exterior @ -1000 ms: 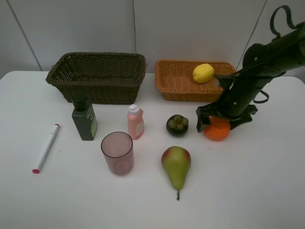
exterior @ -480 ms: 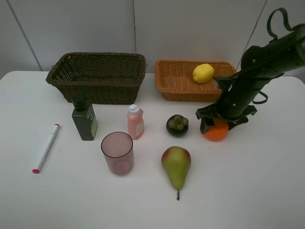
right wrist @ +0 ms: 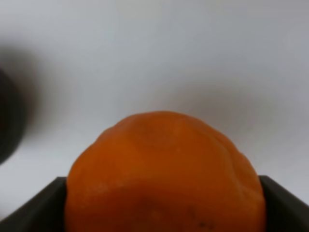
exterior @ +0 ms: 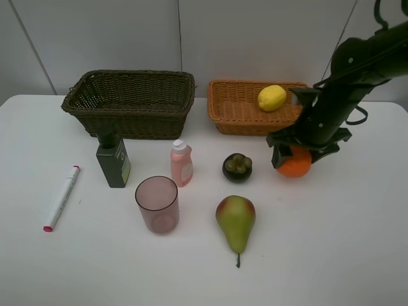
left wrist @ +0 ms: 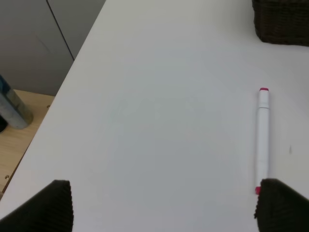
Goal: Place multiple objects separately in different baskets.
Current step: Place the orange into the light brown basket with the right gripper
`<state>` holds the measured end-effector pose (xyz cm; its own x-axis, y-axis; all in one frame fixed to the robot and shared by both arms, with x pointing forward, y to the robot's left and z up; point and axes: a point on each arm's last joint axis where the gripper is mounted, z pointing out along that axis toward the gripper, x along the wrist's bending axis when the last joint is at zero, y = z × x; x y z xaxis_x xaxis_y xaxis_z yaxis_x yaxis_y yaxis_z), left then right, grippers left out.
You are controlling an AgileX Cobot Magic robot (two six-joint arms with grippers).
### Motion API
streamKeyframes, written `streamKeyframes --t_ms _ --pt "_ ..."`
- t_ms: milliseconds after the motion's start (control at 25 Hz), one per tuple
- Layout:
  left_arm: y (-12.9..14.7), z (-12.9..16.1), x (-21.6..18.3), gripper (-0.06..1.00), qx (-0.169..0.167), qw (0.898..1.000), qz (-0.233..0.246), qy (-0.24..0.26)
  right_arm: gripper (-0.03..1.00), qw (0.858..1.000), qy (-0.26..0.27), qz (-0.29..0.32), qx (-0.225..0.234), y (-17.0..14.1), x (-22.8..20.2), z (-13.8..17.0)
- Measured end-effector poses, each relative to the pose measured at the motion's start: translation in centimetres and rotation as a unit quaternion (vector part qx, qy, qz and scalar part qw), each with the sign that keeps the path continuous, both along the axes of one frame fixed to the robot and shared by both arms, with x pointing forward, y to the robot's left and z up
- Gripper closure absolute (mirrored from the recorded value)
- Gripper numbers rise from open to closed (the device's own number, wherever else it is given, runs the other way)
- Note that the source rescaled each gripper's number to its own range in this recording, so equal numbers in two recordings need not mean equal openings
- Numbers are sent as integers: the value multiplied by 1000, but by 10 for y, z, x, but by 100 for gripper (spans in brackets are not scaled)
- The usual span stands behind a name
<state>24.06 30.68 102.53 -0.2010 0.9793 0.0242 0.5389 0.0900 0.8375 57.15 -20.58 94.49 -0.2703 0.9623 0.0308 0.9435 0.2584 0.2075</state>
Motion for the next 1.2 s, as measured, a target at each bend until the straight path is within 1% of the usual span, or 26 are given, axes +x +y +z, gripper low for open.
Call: streamKeyframes --t_ms 240,320,440,600,720,840,1000,1200 --pt "0 0 0 -5 0 1000 0 0 69 997 -78 4 17 2 9 83" --pt "0 0 0 -5 0 1000 0 0 69 995 -101 7 15 2 15 105" --pt "0 0 0 -5 0 1000 0 0 69 991 -133 9 15 3 22 127" --pt "0 0 0 -5 0 1000 0 0 69 982 -186 12 14 4 34 141" --pt "0 0 0 -5 0 1000 0 0 69 974 -224 18 10 6 47 135" --pt "0 0 0 -5 0 1000 0 0 69 971 -238 16 10 5 64 118" --pt "0 0 0 -5 0 1000 0 0 69 972 -237 6 5 -1 87 82" --pt "0 0 0 -5 0 1000 0 0 69 978 -211 -8 -7 -15 105 39"
